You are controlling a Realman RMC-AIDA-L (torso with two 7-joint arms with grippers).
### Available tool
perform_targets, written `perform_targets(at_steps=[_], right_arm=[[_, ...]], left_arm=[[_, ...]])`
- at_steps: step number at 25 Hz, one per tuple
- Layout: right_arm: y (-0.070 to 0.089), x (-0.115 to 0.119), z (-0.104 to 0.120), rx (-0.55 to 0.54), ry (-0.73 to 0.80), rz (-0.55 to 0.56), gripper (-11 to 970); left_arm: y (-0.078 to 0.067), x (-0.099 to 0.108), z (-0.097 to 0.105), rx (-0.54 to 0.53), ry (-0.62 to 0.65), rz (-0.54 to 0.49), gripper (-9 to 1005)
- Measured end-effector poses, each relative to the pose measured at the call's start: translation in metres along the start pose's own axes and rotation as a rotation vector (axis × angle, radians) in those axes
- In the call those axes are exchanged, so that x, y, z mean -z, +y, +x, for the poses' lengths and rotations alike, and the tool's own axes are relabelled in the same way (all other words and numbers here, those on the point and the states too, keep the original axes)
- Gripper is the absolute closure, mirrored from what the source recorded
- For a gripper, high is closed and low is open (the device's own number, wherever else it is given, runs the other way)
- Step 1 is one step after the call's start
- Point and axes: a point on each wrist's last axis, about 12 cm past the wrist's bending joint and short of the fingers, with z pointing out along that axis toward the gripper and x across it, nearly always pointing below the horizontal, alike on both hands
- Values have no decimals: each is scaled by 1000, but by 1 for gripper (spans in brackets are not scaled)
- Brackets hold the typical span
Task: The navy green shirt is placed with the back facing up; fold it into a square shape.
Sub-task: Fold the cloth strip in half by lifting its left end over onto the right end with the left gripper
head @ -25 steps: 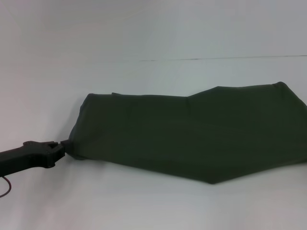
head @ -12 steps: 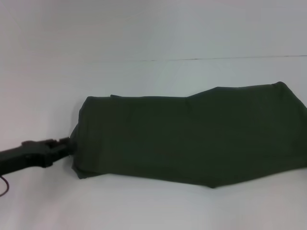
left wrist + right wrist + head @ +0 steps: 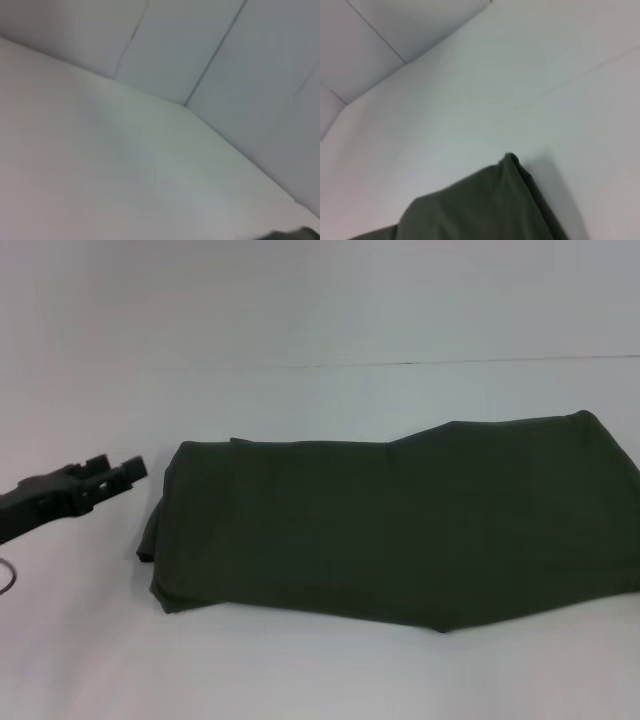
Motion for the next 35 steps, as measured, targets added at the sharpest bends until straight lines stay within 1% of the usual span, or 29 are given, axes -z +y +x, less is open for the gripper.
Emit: perform_targets(at_steps=[2, 5, 6, 12, 21, 35], right_arm=[[3, -7, -6, -8, 1, -3, 431], [7, -17, -15, -30, 16, 13, 253], [8, -20, -17, -34, 25, 19, 253], [13, -39, -31, -46, 50, 77, 255], [29, -70, -46, 7, 35, 104, 256], [32, -77, -47, 3, 29, 106, 256]], left_arm=[[-1, -9, -2, 0, -7, -10, 371], [-4, -22, -6, -5, -10, -21, 236], [-5, -26, -7, -8, -10, -25, 191], [-8, -47, -10, -34, 3, -71, 160], [-8, -69, -9, -62, 46, -136, 161], [-11, -95, 0, -143, 149, -215, 164]])
